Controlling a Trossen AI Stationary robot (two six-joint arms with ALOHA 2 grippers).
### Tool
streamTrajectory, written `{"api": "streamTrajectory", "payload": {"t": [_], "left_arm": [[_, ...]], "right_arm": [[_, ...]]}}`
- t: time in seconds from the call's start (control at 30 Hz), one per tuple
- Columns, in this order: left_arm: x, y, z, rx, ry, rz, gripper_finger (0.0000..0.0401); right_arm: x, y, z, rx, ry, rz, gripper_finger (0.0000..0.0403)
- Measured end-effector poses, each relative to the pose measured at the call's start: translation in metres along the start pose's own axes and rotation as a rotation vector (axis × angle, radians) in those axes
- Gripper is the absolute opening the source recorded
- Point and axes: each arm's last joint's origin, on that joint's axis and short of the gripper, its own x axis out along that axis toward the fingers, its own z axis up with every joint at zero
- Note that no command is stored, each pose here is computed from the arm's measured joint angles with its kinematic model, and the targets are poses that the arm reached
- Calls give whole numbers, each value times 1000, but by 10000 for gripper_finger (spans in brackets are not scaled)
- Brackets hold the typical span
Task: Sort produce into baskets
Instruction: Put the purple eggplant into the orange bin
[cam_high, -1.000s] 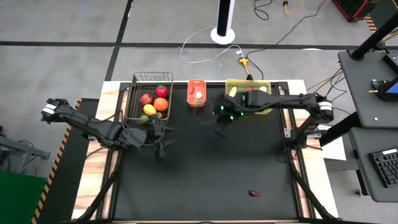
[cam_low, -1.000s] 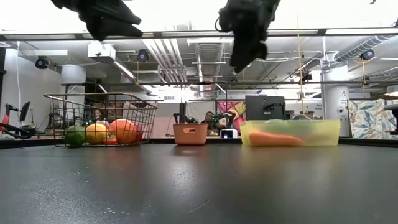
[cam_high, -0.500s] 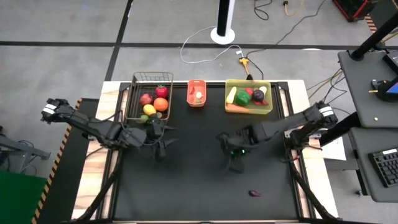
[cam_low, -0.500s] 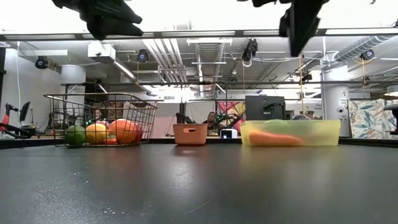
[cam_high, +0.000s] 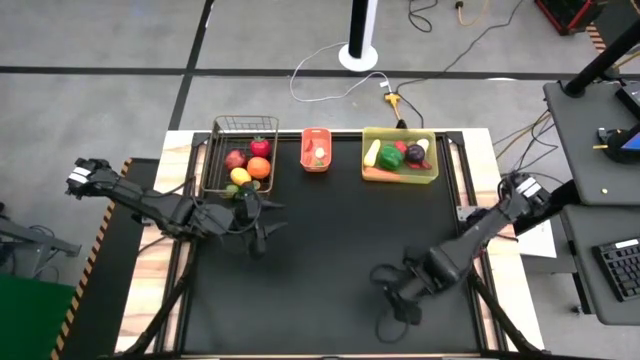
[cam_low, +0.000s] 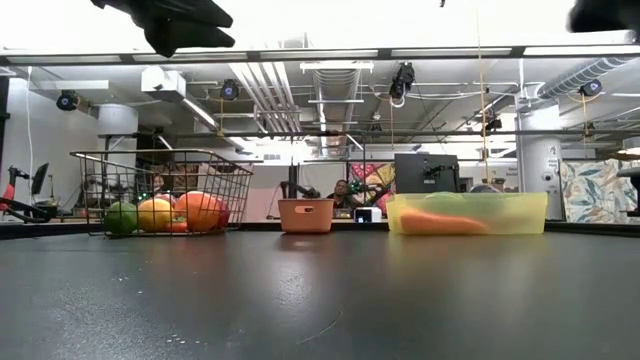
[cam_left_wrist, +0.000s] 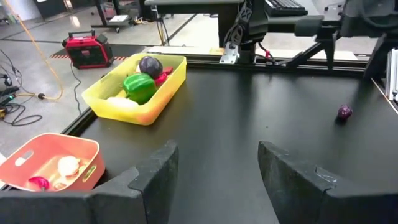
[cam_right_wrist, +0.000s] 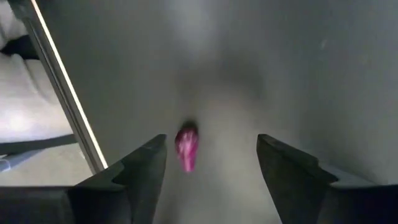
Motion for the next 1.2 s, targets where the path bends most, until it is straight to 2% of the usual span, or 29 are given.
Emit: {"api": "streamTrajectory", "payload": {"t": [0.23,0.6,0.83,1.2], "left_arm": [[0,0,0,6,-2,0,203],[0,0,2,12,-20,-3,203],[0,0,2,12,-20,-3,203],[0,0,2,6,-21,-3,203]], "right_arm": [[25,18,-37,84,-3,10,240],[64,16,-63,151,-42,18,238],[90,6,-72,181,-39,48,242],[107,-6,-77,126,-44,45,230]]}}
